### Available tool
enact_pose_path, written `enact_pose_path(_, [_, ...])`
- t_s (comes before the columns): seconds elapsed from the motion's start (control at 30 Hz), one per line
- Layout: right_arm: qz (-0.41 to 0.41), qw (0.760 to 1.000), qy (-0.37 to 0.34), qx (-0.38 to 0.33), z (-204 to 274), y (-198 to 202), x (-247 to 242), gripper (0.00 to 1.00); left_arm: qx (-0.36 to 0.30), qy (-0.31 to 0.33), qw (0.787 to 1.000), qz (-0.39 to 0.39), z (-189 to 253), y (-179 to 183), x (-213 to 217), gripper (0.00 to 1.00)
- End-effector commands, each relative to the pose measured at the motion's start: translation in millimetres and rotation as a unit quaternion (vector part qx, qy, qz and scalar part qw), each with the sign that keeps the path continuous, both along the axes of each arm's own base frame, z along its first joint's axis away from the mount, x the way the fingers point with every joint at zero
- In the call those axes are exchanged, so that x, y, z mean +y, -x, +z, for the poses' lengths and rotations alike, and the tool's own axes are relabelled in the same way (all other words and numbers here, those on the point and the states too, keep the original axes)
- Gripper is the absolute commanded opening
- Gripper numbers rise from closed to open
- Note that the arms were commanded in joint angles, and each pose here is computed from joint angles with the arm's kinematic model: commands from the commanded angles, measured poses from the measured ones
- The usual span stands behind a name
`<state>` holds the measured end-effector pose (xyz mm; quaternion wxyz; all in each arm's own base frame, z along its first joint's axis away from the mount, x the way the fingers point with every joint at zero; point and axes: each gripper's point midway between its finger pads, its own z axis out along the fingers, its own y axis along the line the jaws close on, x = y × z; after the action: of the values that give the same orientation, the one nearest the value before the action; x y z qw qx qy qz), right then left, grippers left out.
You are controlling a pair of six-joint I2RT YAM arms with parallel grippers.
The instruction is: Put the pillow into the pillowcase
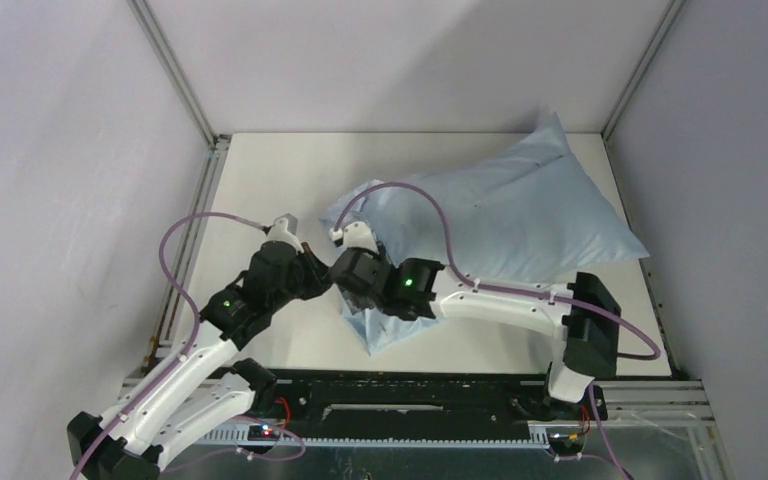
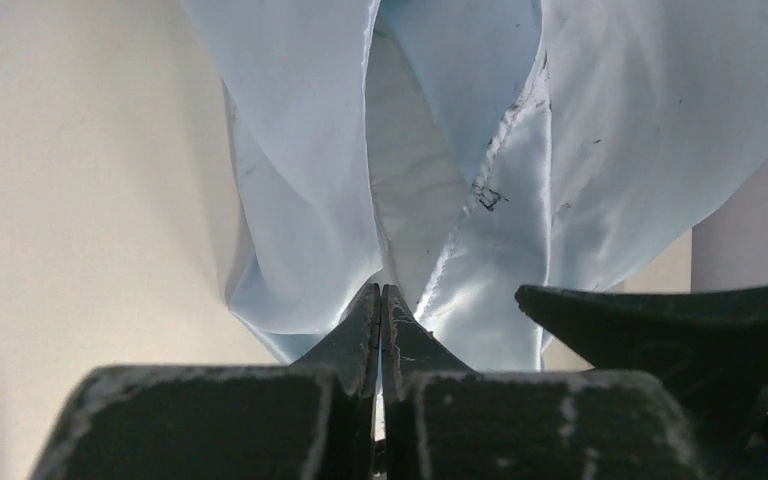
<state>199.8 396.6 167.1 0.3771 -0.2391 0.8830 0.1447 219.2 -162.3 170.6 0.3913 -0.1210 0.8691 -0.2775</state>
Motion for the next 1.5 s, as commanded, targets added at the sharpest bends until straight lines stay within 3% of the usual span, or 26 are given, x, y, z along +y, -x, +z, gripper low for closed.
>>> enact_pose_path(0.0, [-0.053,0.989,0.130,-0.052,-13.0,-2.8,-33.8,0.64,-0.002,0.013,1.000,0.004,0.1,-0.7,2.1,0.00])
enact_pose_path(0.13, [-0.079,0.977,0.179,-0.085,-8.8,1.2,-47.0,0.69,0.012,-0.003,1.000,0.016,-8.1,0.7,9.3,0.02])
enact_pose_path(0.27, [-0.086,0.974,0.189,-0.092,-12.3,-2.8,-47.3,0.70,0.015,0.003,1.000,-0.001,-12.4,0.2,-0.1,0.37])
enact_pose_path(0.37, [-0.096,0.973,0.190,-0.090,-13.9,-4.0,-53.4,0.57,0.011,-0.005,1.000,-0.006,-11.9,-0.3,-3.4,0.62])
enact_pose_path(0.47, [-0.092,0.979,0.162,-0.078,-13.2,-1.0,-54.1,0.20,0.013,-0.018,1.000,-0.011,-17.6,-2.3,-5.8,0.69])
enact_pose_path(0.53, [-0.087,0.984,0.139,-0.071,-8.8,2.4,-53.5,0.04,0.023,-0.033,0.999,-0.015,-28.6,-4.8,-8.8,0.71])
enact_pose_path(0.57, [-0.084,0.986,0.124,-0.067,-4.4,4.1,-53.1,0.00,0.028,-0.040,0.999,-0.019,-34.2,-6.0,-10.6,0.72])
enact_pose_path(0.7, [-0.083,0.990,0.096,-0.060,5.7,11.9,-58.4,0.00,0.046,-0.072,0.996,-0.024,-55.0,-9.5,-15.8,0.72])
enact_pose_path(0.87, [-0.102,0.990,0.075,-0.062,11.2,20.2,-80.3,0.00,0.057,-0.098,0.993,-0.021,-69.4,-15.4,-19.9,0.69])
enact_pose_path(0.97, [-0.106,0.991,0.067,-0.049,-5.0,26.9,-92.2,0.00,0.066,-0.114,0.991,-0.023,-78.0,-16.5,-21.3,0.59])
enact_pose_path(1.03, [-0.117,0.990,0.066,-0.038,-19.7,31.3,-101.4,0.00,0.072,-0.121,0.990,-0.027,-83.9,-15.8,-21.6,0.46])
enact_pose_path(1.1, [-0.129,0.989,0.065,-0.029,-36.0,35.6,-111.0,0.00,0.078,-0.128,0.988,-0.034,-88.8,-13.0,-21.6,0.26])
enact_pose_path(1.23, [-0.130,0.990,0.061,-0.009,-73.4,43.7,-121.7,0.00,0.078,-0.123,0.988,-0.045,-88.0,-6.0,-22.0,0.01])
enact_pose_path(1.47, [-0.134,0.986,0.096,0.004,-108.2,42.0,-130.9,0.00,0.060,-0.100,0.991,-0.061,-65.4,6.1,-20.4,0.00])
